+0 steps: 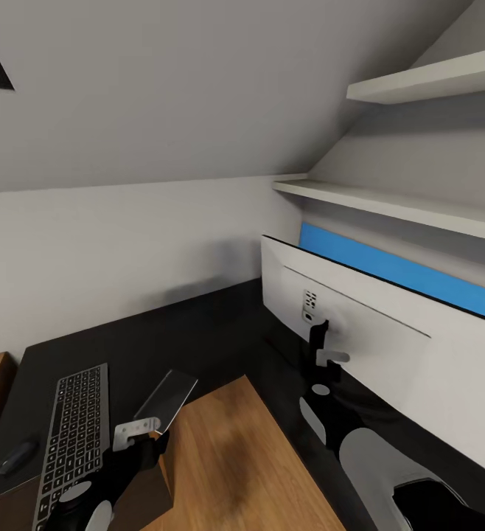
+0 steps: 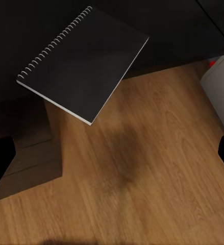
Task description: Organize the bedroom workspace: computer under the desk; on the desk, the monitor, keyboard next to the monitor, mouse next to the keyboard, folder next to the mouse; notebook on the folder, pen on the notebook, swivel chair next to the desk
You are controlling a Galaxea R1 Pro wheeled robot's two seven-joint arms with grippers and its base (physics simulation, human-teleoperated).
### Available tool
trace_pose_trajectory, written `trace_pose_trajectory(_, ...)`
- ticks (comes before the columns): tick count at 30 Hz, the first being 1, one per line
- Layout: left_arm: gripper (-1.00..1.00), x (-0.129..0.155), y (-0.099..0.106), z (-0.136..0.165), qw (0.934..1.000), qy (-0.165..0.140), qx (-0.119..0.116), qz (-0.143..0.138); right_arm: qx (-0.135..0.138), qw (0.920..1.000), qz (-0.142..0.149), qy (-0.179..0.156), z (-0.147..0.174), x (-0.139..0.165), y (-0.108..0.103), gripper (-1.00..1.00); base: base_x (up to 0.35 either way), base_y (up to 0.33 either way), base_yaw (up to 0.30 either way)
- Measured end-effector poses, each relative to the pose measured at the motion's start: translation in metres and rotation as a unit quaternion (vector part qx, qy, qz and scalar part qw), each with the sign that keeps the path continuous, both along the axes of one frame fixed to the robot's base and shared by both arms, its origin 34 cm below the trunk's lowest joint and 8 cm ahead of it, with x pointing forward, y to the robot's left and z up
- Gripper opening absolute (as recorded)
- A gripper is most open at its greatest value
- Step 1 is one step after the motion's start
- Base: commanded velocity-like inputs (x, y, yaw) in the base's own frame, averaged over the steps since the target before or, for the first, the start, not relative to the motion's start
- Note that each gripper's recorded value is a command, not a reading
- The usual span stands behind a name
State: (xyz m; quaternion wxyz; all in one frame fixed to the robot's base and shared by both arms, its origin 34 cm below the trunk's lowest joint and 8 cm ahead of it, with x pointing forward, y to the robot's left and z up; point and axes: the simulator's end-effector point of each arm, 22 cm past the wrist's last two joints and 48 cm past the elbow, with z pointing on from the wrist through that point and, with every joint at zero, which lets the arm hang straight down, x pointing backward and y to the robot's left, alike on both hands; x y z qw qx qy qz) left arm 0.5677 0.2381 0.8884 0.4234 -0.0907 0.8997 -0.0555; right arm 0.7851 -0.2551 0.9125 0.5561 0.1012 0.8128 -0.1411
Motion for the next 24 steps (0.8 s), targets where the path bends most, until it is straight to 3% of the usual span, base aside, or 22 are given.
trace_pose_trajectory(16,1.0,0.001,0.005,0.002,1.0,-0.003,0.001,0.004,-0.005,0.9999,-0.009,-0.001,0.0,0.0,-0.018,-1.0,0.0,0.0,0.0)
trace_pose_trajectory(24,1.0,0.002,0.023,0.003,0.9997,-0.004,0.004,0.024,-0.007,0.9999,-0.009,-0.001,0.0,0.0,-0.019,-1.0,-0.068,0.0,0.0)
